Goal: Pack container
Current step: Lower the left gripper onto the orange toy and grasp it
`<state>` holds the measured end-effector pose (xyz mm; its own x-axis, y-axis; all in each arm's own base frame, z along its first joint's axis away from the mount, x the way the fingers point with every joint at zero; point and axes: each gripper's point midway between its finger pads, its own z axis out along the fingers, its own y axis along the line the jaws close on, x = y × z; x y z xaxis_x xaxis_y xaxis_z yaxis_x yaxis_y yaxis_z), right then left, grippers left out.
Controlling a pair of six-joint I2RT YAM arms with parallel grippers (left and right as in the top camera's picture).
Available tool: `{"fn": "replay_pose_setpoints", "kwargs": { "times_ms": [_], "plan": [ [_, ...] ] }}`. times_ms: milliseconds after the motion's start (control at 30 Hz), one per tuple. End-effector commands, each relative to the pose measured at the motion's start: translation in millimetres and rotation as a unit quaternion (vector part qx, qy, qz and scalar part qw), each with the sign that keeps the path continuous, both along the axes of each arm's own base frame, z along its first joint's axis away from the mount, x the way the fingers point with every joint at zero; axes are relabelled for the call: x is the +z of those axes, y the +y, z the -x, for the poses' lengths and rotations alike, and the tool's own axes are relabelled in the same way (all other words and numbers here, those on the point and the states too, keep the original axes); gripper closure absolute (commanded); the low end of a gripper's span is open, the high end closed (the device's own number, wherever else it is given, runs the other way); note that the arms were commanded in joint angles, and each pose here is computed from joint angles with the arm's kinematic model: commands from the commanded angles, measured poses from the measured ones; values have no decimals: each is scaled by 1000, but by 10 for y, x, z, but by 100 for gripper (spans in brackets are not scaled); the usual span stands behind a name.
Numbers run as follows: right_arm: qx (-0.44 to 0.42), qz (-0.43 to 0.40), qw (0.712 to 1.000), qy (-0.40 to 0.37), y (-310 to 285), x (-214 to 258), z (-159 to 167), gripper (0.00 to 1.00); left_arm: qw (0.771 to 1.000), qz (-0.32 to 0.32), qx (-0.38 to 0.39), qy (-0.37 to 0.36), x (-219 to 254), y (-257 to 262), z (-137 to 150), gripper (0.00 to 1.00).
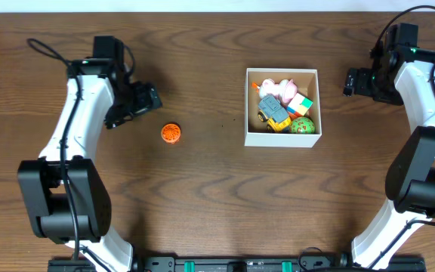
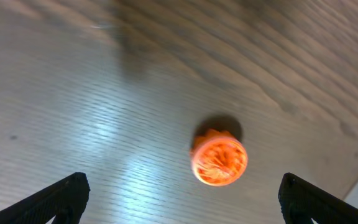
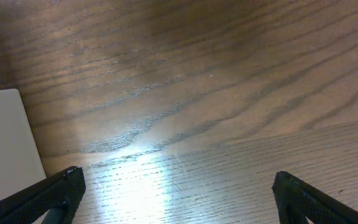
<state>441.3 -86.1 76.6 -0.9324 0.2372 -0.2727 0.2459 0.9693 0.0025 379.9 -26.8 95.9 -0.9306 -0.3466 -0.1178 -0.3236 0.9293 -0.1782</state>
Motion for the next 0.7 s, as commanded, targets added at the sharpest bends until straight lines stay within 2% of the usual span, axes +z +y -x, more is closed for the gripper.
{"fn": "replay_pose_setpoints", "kwargs": {
  "times_ms": [0, 167, 467, 667],
  "plan": [
    [0, -1, 1000, 2, -32, -14, 21, 1, 997, -5, -75, 2, -30, -301, 50, 2],
    [0, -1, 1000, 2, -32, -14, 21, 1, 991, -69, -118, 7, -97, -480, 137, 2],
    [0, -1, 1000, 2, -31, -14, 21, 1, 992, -69, -96, 43, -369, -472, 348, 2],
    [0, -1, 1000, 2, -32, -14, 21, 1, 993, -67, -91, 27, -446, -491, 266, 2]
  ]
}}
